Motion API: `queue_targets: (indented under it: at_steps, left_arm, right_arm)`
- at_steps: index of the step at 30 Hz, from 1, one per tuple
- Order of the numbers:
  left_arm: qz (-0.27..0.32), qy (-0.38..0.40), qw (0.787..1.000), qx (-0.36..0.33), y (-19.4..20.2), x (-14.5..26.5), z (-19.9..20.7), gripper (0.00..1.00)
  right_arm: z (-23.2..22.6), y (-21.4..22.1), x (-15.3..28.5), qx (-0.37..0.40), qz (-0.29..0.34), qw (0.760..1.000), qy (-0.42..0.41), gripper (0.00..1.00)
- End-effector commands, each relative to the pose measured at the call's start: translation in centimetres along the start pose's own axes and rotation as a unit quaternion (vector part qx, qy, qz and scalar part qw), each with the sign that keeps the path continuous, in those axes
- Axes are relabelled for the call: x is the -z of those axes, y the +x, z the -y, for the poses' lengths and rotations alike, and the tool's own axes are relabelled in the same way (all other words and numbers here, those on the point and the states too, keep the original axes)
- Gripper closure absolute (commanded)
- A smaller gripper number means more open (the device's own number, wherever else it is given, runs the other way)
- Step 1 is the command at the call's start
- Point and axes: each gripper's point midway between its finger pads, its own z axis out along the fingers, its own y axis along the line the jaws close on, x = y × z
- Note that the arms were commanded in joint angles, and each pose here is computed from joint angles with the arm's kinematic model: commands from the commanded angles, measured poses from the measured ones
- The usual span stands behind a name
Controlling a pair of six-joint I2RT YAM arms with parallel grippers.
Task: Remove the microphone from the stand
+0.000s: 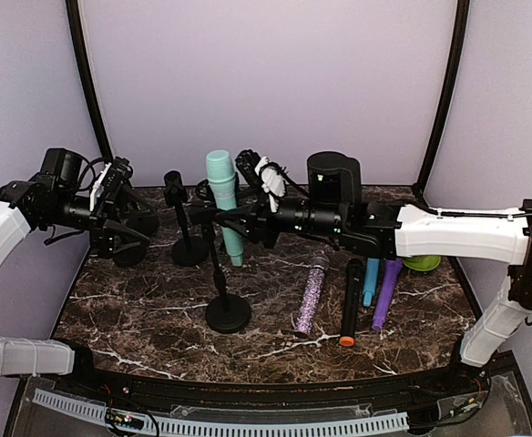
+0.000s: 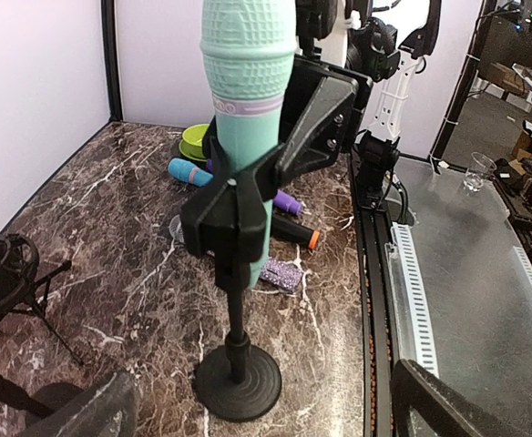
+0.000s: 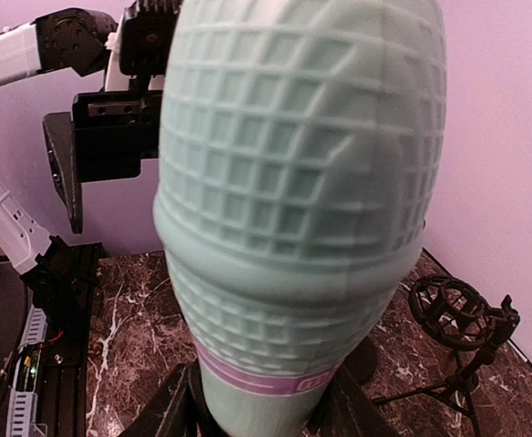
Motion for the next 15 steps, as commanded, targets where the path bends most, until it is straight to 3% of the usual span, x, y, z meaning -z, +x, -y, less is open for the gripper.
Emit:
queue_targets:
  at_steps: [1,10,15]
  left_arm:
    - [0.025,0.035,0.996,-0.074,-2.8,-1.0,0.4,0.01]
    - [-0.019,0.073,0.99,-0.117,-4.0,-5.0,-0.3,0.03]
    - [-0.032,0.096,0.988,-0.117,-4.1,-6.3,0.0,0.07]
  right_arm:
    - [-1.5,-2.5,0.0,0.032,0.067,0.997,-0.034,0.67]
    - [-2.1,-1.5,0.2,0.02,0.05,0.997,-0.052,0.26]
    - [-2.4,-2.3,0.4,0.016,0.051,0.997,-0.064,0.24]
